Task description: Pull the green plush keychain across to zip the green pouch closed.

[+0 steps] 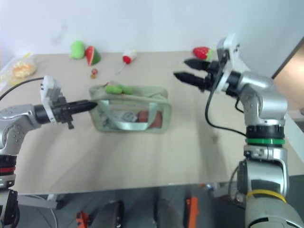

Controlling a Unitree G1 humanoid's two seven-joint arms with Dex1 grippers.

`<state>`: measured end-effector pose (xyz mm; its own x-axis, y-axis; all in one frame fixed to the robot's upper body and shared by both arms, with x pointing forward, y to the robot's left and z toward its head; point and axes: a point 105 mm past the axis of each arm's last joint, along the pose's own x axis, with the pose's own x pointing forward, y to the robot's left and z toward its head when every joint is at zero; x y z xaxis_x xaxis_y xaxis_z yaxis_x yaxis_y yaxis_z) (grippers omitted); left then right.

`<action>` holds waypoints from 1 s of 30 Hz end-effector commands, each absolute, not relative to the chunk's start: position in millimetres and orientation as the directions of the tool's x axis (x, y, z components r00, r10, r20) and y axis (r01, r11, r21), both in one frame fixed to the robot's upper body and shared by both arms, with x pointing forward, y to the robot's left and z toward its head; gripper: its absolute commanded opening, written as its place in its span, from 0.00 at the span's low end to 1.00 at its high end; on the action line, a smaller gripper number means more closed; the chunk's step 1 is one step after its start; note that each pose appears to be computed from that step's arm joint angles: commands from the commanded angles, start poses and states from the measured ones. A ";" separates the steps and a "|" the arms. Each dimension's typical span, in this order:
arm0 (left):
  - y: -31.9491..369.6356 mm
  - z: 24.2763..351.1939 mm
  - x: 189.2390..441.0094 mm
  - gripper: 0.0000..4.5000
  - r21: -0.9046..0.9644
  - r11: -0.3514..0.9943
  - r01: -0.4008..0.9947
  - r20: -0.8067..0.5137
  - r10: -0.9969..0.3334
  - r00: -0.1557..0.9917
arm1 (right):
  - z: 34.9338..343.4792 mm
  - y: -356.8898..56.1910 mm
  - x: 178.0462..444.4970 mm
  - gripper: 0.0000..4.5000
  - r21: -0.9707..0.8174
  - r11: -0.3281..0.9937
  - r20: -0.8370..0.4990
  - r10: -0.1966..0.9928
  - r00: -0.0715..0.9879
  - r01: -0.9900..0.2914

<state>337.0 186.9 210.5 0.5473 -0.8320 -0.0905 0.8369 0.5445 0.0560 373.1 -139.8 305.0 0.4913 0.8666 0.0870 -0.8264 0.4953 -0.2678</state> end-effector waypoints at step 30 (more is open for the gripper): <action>166.3 208.8 328.6 0.00 0.079 0.514 0.854 -0.059 -0.853 0.519 | 281.4 -25.3 367.6 0.64 -0.465 0.084 -0.196 0.961 0.195 -0.881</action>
<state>332.6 173.9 210.1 0.5427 -0.8383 -0.0523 0.8395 0.5395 0.0647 369.6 -28.7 265.2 0.1969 0.9551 -0.2214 -0.9061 0.0911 -0.4131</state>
